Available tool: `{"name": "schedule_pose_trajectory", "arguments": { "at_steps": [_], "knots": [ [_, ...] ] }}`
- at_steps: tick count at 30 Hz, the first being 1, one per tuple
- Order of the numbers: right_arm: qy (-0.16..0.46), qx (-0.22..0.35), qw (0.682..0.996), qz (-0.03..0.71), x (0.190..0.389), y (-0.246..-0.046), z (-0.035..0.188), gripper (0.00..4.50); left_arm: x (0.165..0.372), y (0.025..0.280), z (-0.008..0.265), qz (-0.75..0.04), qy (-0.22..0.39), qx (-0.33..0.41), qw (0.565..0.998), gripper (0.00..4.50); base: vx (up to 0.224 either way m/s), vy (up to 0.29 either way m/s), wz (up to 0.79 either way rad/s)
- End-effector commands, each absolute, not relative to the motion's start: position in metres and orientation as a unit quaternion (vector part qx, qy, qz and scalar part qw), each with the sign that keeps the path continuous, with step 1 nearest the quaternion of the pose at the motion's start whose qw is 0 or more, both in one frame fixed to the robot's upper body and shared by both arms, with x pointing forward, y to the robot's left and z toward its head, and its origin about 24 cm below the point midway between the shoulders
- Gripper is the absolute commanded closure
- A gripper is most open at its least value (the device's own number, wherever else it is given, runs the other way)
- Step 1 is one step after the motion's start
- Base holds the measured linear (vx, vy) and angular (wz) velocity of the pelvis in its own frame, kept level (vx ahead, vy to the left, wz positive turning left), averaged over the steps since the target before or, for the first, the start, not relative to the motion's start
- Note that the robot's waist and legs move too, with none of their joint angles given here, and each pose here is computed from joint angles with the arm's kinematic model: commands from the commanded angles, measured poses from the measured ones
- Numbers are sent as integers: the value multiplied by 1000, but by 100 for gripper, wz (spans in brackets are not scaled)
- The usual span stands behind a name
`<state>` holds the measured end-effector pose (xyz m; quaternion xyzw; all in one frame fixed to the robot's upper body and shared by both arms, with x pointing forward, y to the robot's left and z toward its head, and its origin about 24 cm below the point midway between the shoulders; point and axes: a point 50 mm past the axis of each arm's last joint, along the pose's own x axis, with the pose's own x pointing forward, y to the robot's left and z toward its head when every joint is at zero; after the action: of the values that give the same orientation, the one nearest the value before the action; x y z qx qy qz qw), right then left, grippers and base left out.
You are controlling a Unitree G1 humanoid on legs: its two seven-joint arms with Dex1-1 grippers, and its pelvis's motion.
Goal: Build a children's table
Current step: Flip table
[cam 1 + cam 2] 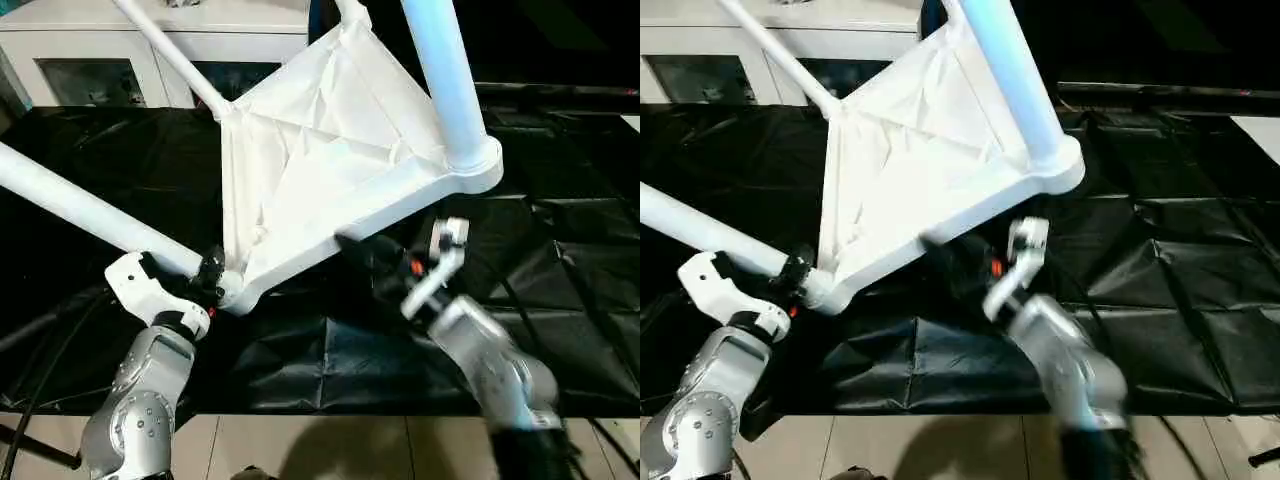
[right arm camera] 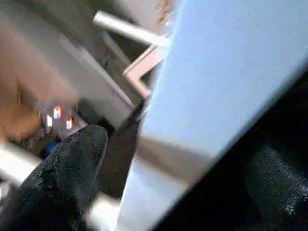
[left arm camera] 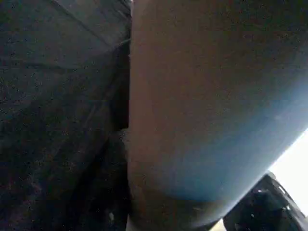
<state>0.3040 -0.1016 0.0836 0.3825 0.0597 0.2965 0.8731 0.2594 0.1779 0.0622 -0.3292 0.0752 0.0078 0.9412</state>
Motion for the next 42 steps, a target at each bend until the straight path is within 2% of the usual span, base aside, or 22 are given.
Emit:
{"name": "schedule_pose_trajectory", "arguments": {
  "at_steps": [1,6,7,13,15,17,22,26,38,40,42],
  "knots": [
    [71,412,867,270,310,-106,82,0,263,148,69,-33,62,-399,914,241,0,0,0],
    [66,456,852,248,324,-102,87,0,264,147,68,-38,66,-392,917,241,0,0,0],
    [67,492,837,229,334,-98,89,0,265,144,68,-46,71,-383,920,241,0,0,0],
    [96,536,808,226,347,-90,90,0,266,137,69,-70,77,-357,928,241,0,0,0],
    [108,535,807,227,348,-89,88,0,266,135,70,-76,77,-353,929,241,0,0,0],
    [140,524,809,227,350,-87,79,27,265,131,71,-89,78,-342,932,241,0,0,0],
    [158,514,806,248,350,-84,77,72,265,128,72,-104,79,-318,939,241,0,0,0],
    [161,514,806,244,351,-85,76,92,266,125,72,-108,80,-315,939,241,0,0,0],
    [140,516,817,215,359,-100,78,193,268,128,72,-102,78,-310,942,241,0,0,0],
    [135,516,820,209,361,-103,79,212,269,131,70,-87,83,-304,945,185,0,0,0],
    [123,509,828,199,363,-109,82,219,268,136,67,-78,83,-316,942,171,0,0,0]
  ]
}}
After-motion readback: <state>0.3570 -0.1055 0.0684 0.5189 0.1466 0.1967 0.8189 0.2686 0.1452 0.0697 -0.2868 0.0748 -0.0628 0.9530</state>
